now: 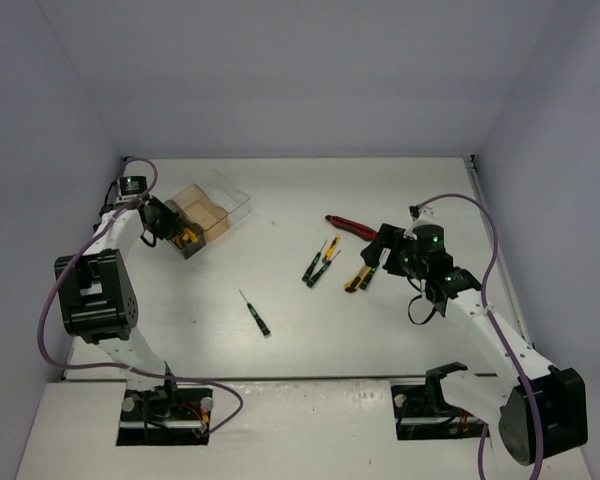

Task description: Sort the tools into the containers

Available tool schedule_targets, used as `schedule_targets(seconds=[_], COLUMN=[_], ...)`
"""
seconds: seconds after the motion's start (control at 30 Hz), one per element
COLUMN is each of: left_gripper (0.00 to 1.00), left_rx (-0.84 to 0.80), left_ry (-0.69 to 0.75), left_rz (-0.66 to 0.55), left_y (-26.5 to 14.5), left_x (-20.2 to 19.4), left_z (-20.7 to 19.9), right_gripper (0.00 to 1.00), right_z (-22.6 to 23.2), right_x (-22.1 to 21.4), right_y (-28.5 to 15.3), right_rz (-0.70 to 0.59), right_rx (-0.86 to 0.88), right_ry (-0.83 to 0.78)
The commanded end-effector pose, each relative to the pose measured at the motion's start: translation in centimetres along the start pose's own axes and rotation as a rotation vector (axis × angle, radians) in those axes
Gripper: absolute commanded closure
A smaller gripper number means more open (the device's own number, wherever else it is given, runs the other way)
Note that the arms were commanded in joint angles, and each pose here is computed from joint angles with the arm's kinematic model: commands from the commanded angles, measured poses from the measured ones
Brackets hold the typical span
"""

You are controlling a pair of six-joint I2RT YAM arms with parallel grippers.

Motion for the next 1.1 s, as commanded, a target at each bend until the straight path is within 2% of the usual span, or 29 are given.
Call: schedule_targets(seconds=[0.0, 0.4, 0.57, 0.67, 0.77, 0.93, 1.07], left_gripper=[0.86, 0.78, 0.67, 0.65, 0.59, 0.43, 0.38], left_rx=[-0.067, -0.099, -0.084, -0.089, -0.117, -0.116, -0.070], left_ry=[-0.015, -0.065, -0.056, -0.057, -0.056, 0.008, 0.084], left_rz=[-0.126, -0.106, -0.110, -0.101, -0.085, -0.146, -0.189], left_y=[-2.8, -3.5, -3.4, -2.9, -3.3, -7.0, -10.2], left_x=[3.3, 2.3, 2.6, 2.6, 2.2, 2.7, 2.6], left_z=[-2.1, -2.2, -2.1, -2.1, -2.6, -3.2, -2.9], right_gripper=[0.21, 0.21, 0.21, 0.21, 0.21, 0.21, 0.21], right_z=[1.1, 1.1, 1.1, 1.1, 1.1, 1.2, 1.2], right_x=[1.0, 0.8, 0.8, 0.7, 0.5, 0.6, 0.7], right_y=[-0.1, 0.0, -0.1, -0.1, -0.2, -0.3, -0.4], right_rz=[-0.038, -0.032, -0.031, -0.028, -0.022, -0.026, -0.030], right_rx=[0.053, 0.054, 0.060, 0.061, 0.065, 0.075, 0.075], right_ry=[-0.021, -0.018, -0.020, -0.021, -0.020, -0.036, -0.059])
Point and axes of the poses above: each gripper's point midway between its finger pads, its own y axis out along the fingers, its own z axis along the line the jaws close on, x = y × z, the point moved 3 cm from there along -y, back along the fingers, and after that the axes turned 13 degrees about y, right-handed, at the moved point
